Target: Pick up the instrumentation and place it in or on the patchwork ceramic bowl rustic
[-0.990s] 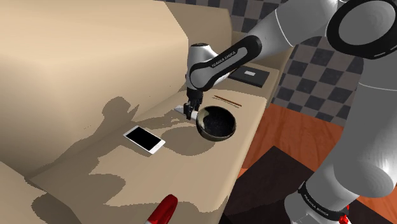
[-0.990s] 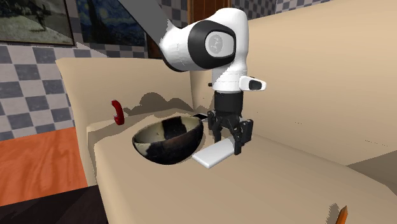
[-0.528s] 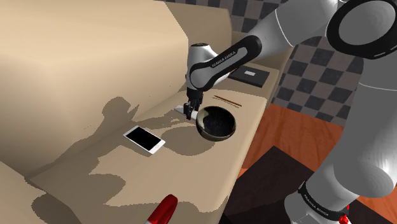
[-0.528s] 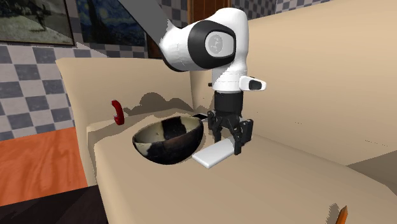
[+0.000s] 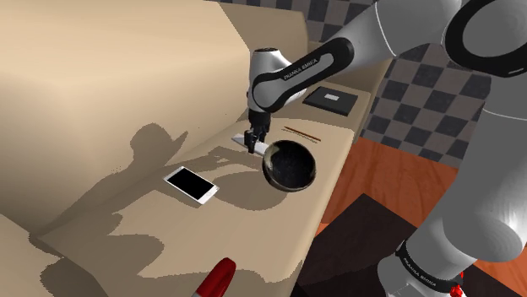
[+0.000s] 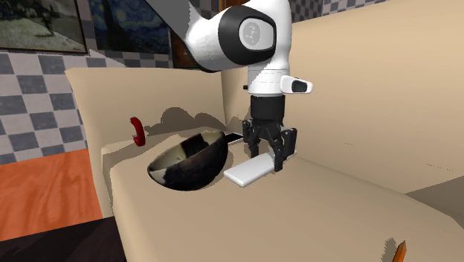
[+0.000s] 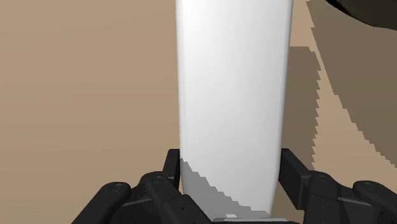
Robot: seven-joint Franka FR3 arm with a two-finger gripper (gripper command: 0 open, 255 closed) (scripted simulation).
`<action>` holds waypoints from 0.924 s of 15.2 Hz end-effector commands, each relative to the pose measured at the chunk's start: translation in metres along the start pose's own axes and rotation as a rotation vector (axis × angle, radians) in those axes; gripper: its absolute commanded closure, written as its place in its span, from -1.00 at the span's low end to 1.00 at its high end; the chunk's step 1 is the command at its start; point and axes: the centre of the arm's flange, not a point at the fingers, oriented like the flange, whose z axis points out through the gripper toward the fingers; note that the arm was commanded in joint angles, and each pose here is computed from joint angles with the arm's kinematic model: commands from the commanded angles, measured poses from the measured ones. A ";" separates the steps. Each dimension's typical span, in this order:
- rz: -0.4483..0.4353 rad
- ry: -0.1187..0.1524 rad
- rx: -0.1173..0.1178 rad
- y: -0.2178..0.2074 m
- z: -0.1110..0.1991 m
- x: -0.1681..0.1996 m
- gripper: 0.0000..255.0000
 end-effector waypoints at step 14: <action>0.000 0.000 0.000 0.002 -0.080 0.002 1.00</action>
